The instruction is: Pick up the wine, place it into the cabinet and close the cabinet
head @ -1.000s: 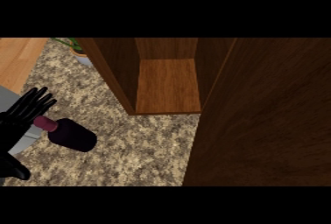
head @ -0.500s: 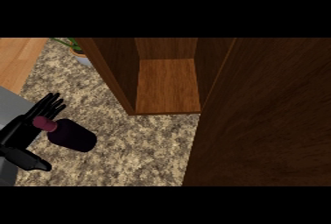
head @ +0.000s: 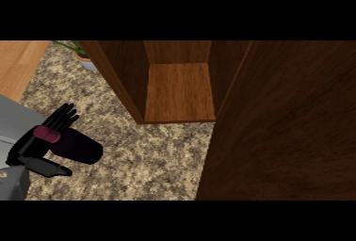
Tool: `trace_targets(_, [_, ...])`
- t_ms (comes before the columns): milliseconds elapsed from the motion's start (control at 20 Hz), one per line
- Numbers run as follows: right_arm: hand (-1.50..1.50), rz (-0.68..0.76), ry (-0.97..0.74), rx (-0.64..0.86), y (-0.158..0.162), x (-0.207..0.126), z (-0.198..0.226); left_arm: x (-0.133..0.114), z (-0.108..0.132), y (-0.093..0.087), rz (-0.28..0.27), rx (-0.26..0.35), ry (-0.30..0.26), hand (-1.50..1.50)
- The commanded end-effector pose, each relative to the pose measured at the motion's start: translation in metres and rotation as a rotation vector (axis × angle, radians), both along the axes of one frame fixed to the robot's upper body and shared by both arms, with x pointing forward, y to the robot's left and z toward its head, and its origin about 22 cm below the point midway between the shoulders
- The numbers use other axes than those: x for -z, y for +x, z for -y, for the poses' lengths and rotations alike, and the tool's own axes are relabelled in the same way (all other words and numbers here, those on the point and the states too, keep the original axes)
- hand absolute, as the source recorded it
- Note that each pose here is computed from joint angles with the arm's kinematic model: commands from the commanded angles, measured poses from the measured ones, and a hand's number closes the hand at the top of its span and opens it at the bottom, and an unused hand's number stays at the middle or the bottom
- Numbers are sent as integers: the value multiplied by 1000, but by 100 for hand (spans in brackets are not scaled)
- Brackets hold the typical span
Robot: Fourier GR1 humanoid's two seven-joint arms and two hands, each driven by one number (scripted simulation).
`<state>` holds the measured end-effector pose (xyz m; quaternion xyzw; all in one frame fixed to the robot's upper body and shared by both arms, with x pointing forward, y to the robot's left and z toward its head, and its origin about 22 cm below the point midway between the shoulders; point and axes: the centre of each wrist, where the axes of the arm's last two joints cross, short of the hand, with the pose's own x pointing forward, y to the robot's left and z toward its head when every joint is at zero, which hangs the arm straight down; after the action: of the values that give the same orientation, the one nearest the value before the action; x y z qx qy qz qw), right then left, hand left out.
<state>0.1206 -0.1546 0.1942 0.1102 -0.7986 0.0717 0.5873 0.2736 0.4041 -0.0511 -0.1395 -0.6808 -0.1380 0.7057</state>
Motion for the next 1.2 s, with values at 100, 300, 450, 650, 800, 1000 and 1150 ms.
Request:
trace_targets(100, [-150, 79, 22, 20, -22, -13, 5, 29, 13, -5, -30, 105, -141, -150])
trace_targets(300, [-150, 88, 32, 13, -26, -19, 12, 30, 0, -8, -73, 118, -144, -150])
trace_targets(450, [-150, 98, 27, 16, -26, -22, 18, 33, 7, -6, -70, 148, -144, -150])
trace_targets(650, [-150, 71, -2, -2, -29, -19, 14, 40, 15, -8, -74, 170, -165, -150])
trace_targets(800, [-150, 80, 24, 11, -27, -16, 11, 46, 24, -8, -42, 158, -165, -150])
trace_targets(1000, [-150, 92, 13, -5, -26, -19, 14, 46, 22, -4, -34, 129, -201, -150])
trace_targets(1150, [-150, 92, 2, 6, -18, -9, 9, 51, 25, -8, -23, 136, -245, 150])
